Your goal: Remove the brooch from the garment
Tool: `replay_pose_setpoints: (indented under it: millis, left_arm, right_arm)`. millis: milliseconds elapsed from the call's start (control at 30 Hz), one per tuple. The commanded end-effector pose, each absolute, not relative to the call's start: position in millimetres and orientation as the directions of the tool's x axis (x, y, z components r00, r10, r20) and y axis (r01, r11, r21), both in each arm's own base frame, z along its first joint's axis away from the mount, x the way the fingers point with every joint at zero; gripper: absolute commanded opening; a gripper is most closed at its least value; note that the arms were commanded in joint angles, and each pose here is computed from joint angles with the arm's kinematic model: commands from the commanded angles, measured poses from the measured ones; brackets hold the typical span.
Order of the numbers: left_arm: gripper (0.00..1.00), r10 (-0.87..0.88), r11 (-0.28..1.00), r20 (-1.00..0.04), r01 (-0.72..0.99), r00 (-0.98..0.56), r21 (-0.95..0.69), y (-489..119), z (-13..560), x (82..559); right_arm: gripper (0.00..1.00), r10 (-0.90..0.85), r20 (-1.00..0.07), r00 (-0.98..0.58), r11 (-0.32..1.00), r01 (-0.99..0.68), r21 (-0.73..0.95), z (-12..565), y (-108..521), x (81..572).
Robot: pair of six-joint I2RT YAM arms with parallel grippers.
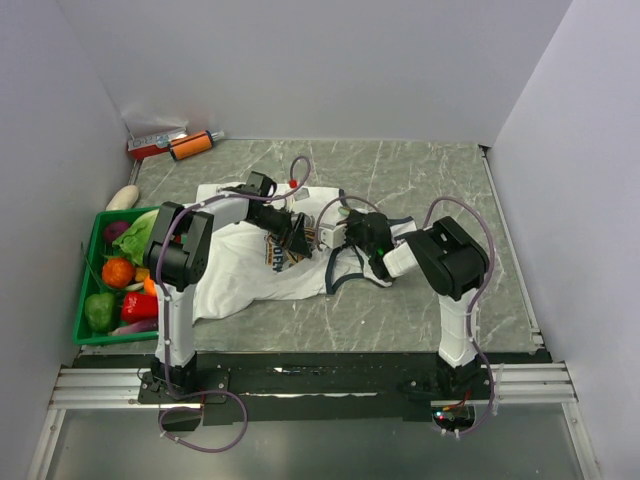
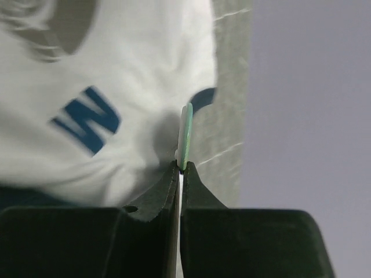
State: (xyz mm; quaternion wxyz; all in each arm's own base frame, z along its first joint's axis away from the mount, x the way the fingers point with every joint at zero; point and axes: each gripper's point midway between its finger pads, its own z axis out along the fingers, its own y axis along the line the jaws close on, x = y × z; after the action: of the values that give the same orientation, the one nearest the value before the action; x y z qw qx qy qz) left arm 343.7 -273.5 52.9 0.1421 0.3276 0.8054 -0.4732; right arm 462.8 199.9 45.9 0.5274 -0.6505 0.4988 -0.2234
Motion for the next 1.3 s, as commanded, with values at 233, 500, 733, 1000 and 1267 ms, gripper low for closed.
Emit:
replay_pose_setpoints:
  millis: [233, 500, 733, 1000, 1267]
  left_arm:
    - [0.98, 0.386, 0.302, -0.560, 0.674, -0.733, -0.674, -272, 58, 352]
    - [0.99, 0.367, 0.279, -0.647, 0.743, -0.668, -0.608, -266, 94, 365]
    - [0.96, 0.301, 0.297, -0.758, 0.812, -0.579, -0.502, -261, 148, 385]
    - [0.97, 0.130, 0.317, -0.851, 0.835, -0.508, -0.450, -269, 214, 420]
    - [0.99, -0.049, 0.150, -0.805, 0.793, -0.591, -0.591, -288, 269, 424]
  right_arm:
    - [0.00, -0.911, -0.305, 0.277, 0.318, 0.004, -0.948, 183, 153, 543]
    - [0.00, -0.410, -0.900, -0.145, 0.757, -0.605, -0.248, 243, 133, 517]
    - [0.00, -0.220, -0.847, -0.485, 0.389, -0.839, 0.379, 251, 197, 404]
    - [0.00, -0.196, -0.792, -0.578, 0.232, -0.812, 0.535, 237, 205, 348]
    - [0.00, -0.167, -0.788, -0.592, 0.170, -0.805, 0.569, 241, 209, 332]
